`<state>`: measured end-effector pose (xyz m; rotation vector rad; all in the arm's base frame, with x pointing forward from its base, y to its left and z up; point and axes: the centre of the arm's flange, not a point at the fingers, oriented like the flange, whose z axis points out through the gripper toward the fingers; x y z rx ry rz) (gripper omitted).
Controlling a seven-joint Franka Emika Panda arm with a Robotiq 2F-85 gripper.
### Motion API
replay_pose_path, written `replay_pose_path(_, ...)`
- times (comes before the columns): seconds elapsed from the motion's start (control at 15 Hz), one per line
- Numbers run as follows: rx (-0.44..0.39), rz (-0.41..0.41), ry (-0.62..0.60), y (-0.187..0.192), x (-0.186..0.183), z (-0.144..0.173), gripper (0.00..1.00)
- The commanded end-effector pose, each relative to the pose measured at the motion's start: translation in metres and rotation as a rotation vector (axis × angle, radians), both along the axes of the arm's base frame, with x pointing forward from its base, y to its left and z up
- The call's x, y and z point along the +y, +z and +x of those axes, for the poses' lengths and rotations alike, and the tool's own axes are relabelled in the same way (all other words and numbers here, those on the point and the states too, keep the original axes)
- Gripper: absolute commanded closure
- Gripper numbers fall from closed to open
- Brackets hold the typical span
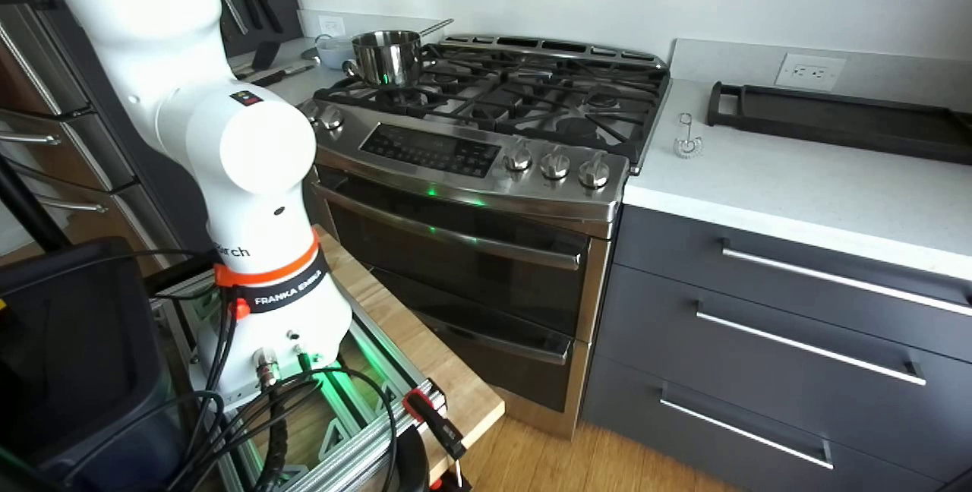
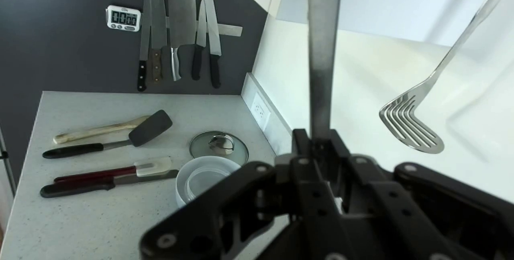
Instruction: Remove the silver utensil from the pot and hang it on the hook at the top left
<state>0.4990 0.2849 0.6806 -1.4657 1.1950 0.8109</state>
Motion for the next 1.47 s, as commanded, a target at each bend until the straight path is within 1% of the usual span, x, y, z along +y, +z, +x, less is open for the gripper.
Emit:
replay_pose_path(0.0, 0.016, 0.004, 0.008, 0.009, -0.004, 0.004, 0.97)
replay_pose_path(0.33, 0.066, 0.049, 0.042, 0.024, 0.004, 0.012, 0.97)
replay_pose_path(0.6, 0.098, 0.07, 0.012, 0.027, 0.012, 0.024, 0.97)
replay_pose_path(0.87, 0.118, 0.099, 0.013, 0.028, 0.025, 0.032, 0.97)
replay_pose_path(1.13, 0.116, 0.137, 0.017, 0.035, 0.041, 0.035, 0.97)
replay_pose_path(1.4, 0.103, 0.151, 0.013, 0.04, 0.054, 0.039, 0.97)
